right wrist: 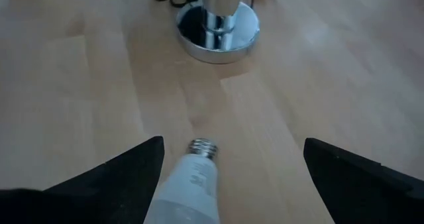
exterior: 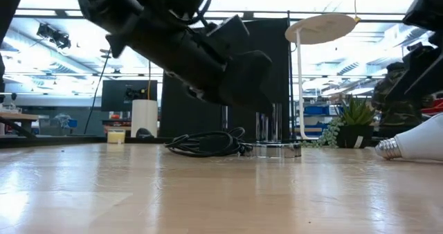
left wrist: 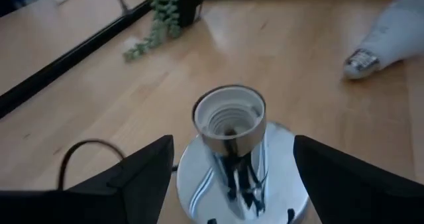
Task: Screw lightbulb
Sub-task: Insert the white lightbulb into the metallic lamp
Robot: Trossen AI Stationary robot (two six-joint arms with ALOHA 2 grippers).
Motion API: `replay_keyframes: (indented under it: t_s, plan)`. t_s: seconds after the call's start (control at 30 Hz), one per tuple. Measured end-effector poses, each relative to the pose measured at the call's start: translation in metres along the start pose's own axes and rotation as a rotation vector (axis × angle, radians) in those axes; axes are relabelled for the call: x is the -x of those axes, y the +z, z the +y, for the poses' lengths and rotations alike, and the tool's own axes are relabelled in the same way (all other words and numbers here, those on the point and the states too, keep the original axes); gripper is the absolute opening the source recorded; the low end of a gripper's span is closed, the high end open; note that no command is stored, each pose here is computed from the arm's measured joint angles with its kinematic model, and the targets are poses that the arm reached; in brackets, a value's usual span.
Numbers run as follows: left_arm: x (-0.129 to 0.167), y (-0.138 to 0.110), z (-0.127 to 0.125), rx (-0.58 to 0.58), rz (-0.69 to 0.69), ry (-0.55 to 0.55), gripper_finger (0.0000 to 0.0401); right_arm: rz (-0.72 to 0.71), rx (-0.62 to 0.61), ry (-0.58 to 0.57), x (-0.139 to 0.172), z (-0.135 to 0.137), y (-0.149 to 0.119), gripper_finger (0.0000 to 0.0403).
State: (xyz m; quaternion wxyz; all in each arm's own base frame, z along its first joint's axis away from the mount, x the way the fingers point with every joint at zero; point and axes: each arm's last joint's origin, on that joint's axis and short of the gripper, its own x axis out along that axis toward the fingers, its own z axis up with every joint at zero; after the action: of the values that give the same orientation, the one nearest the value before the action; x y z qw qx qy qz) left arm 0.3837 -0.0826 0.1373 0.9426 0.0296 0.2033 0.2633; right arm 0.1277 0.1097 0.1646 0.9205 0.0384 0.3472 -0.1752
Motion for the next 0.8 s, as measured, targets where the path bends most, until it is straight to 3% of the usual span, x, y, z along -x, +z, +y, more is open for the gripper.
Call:
replay_keyframes:
  t_s: [0.37, 0.6, 0.8]
  plan:
    - [0.027, 0.015, -0.019, 0.045, -0.018, 0.008, 0.0314, -0.092, -0.018, 0.058, -0.007, 0.023, -0.024, 0.0371]
    - [0.042, 0.028, -0.034, -0.017, -0.031, 0.086, 0.0314, -0.150, -0.031, -0.029, -0.016, 0.029, -0.044, 0.0366]
    - [0.045, 0.036, -0.036, 0.021, -0.045, 0.108, 0.0314, -0.150, 0.027, -0.115, -0.032, 0.032, -0.066, 0.0349]
